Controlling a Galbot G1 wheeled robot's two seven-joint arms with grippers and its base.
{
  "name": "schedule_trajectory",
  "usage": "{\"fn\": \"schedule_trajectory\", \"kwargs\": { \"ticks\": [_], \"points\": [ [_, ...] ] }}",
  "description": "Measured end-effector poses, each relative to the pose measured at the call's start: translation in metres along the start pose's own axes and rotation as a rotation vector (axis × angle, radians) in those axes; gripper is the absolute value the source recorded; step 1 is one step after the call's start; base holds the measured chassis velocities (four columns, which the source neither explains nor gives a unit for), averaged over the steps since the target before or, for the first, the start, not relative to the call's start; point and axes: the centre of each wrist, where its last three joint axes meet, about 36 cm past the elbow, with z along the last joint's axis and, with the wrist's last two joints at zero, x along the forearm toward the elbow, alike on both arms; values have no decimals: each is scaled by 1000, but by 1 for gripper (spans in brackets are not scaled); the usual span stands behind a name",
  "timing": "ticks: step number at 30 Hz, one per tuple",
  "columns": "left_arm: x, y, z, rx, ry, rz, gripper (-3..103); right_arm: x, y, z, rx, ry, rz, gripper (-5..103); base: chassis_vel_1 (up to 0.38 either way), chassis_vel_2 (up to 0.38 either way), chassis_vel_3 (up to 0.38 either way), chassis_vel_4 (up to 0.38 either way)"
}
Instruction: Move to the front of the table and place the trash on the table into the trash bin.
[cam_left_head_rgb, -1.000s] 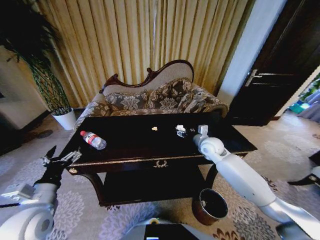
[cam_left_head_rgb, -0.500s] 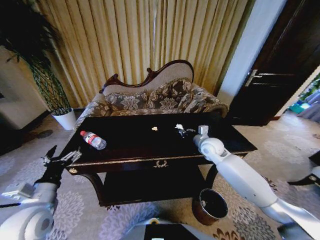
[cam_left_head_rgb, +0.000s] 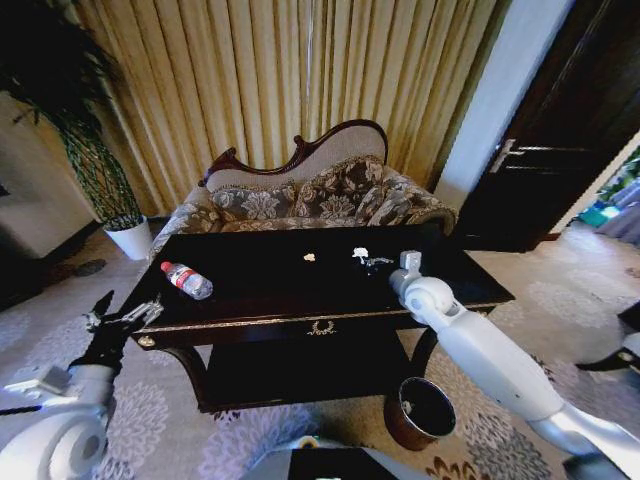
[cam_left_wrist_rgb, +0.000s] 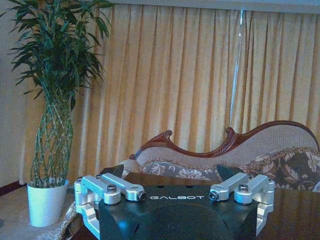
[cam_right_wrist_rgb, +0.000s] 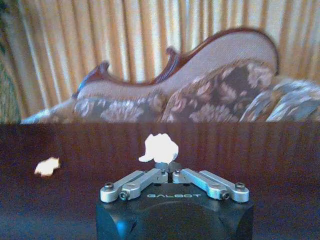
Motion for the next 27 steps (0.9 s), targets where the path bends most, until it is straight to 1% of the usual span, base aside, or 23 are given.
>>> {"fn": "schedule_trajectory", "kwargs": {
  "ticks": [1, 4, 6, 8, 9, 11, 12, 16, 18, 24, 25, 27],
  "points": [
    [0, 0, 0, 0, 0, 0, 100, 0, 0, 0, 0, 0, 0, 0, 0, 0, 0, 0],
    [-1, 1, 1, 2, -1, -1, 100, 24, -10, -1, -29, -77, 37, 0, 0, 0, 0, 0],
    [-1, 1, 2, 2, -1, -2, 100, 30, -13, 0, -33, -95, 46, 0, 0, 0, 0, 0],
    [-1, 2, 4, 5, -8, -5, 100, 47, -19, 10, -23, -154, 88, 0, 0, 0, 0, 0],
    [-1, 2, 4, 5, -8, -5, 100, 47, -19, 10, -23, -154, 88, 0, 0, 0, 0, 0],
    [-1, 4, 5, 10, -12, -6, 100, 60, -20, 21, -6, -202, 125, 0, 0, 0, 0, 0],
    [-2, 4, 6, 15, -14, -6, 100, 66, -17, 23, -13, -225, 143, 0, 0, 0, 0, 0],
    [-3, 7, 6, 18, -18, -13, 100, 73, -14, 28, -15, -245, 174, 0, 0, 0, 0, 0],
    [-4, 11, 6, 18, -23, -17, 100, 85, -15, 37, 6, -253, 218, 0, 0, 0, 0, 0],
    [-7, 17, 6, 19, -35, 1, 100, 100, -27, 49, 21, -269, 233, 0, 0, 0, 0, 0],
    [-8, 20, 8, 19, -38, 4, 100, 108, -31, 55, 23, -289, 215, 0, 0, 0, 0, 0],
    [-10, 22, 9, 21, -38, 7, 100, 119, -32, 61, 10, -295, 191, 0, 0, 0, 0, 0]
  ]
}}
